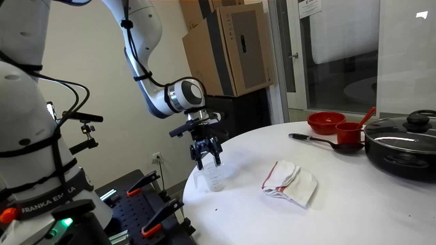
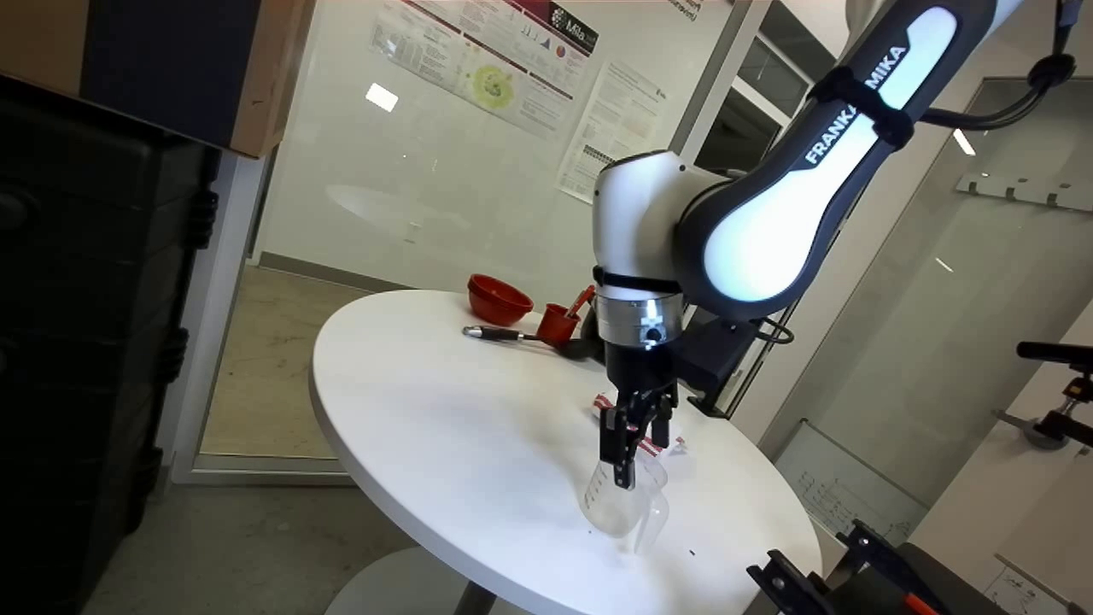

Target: Move the jar slightly to the left

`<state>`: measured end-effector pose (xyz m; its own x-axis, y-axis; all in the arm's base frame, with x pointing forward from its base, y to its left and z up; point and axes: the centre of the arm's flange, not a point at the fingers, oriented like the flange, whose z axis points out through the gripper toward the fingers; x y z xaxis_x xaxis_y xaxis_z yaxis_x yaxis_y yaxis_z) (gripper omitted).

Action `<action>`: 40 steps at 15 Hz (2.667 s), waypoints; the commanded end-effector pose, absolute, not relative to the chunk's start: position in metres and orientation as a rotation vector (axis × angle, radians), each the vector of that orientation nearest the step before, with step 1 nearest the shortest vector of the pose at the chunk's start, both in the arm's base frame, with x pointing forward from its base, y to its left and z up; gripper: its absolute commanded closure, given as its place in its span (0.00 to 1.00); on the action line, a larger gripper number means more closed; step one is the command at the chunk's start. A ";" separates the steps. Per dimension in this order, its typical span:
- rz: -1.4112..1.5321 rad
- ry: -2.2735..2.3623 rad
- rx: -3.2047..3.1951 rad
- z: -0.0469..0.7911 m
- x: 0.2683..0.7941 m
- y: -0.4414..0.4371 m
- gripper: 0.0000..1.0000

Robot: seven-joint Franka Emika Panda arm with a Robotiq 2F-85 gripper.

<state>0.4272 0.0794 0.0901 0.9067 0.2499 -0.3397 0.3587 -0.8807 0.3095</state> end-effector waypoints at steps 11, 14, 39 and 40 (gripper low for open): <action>-0.501 0.713 2.731 0.140 0.429 0.100 0.00; -0.561 0.763 2.693 0.136 0.429 0.106 0.00; -0.661 0.734 2.665 0.091 0.441 0.083 0.00; -0.662 0.731 2.648 0.085 0.440 0.084 0.00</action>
